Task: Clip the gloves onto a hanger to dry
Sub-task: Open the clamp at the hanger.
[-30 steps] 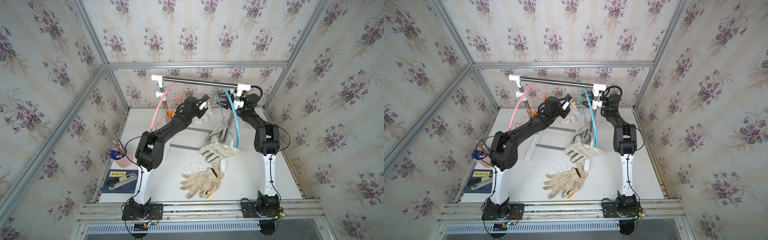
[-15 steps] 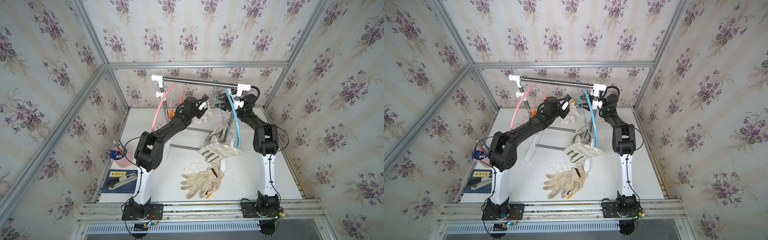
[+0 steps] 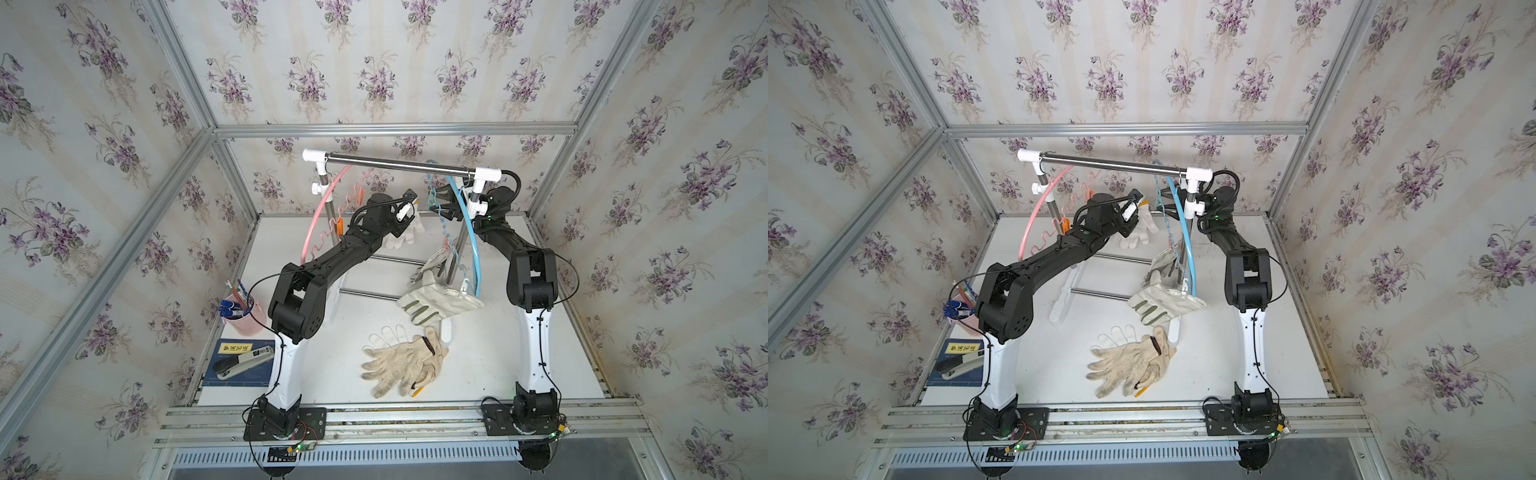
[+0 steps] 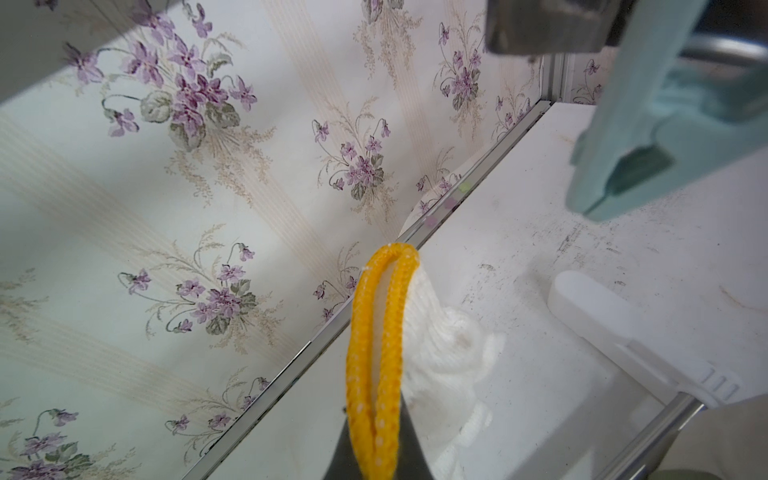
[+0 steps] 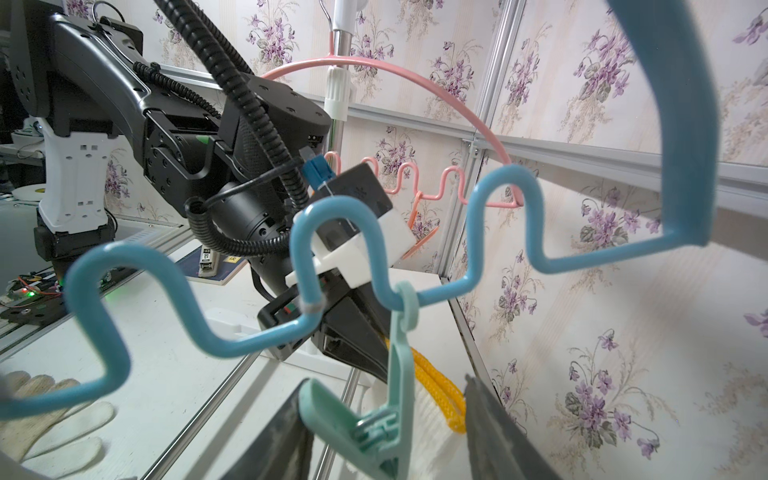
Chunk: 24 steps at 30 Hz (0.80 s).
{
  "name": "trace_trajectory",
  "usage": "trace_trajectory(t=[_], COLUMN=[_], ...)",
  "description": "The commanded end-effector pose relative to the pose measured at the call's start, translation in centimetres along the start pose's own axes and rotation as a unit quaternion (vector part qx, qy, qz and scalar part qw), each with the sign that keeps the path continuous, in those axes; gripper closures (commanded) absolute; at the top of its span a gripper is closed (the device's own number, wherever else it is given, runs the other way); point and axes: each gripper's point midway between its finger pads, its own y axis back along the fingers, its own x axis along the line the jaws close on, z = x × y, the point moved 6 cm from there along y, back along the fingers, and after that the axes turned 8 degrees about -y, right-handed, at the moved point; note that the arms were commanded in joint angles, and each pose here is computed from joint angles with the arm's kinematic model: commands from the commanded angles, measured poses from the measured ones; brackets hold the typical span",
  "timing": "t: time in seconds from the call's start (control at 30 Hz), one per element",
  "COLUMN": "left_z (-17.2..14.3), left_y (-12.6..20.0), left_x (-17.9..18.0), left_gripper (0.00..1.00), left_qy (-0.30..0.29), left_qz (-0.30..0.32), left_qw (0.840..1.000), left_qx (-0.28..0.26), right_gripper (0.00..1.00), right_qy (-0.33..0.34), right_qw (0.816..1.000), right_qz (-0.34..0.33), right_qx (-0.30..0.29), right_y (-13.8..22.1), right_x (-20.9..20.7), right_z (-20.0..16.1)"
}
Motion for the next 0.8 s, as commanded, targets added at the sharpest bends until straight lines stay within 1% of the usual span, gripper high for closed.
trace_trajectory(t=[0.0,0.57,0.77], left_z=[1.2,1.3,1.2], left_y=[0.5,0.6,0.6], left_x=[0.7,0.8,0.9], left_gripper=[1.0,1.0,1.0], left_qy=[-0.003,-0.004,-0.004], left_qz=[0.013,0.013,0.016], left_qw=[1.0,1.0,1.0], left_qx=[-0.021,-0.019,-0.018], right_gripper=[0.42,0.43,0.49], right_qy=[0.013,0.014,0.013], right_qw=[1.0,1.0,1.0], right_qz=[0.002,0.008,0.008], right_qx=[-0.001,-0.004,-0.005], right_y=[-0.2,-1.0,-1.2], right_x=[0.1,0.1,0.2], right_z=[0.7,0.6,0.6])
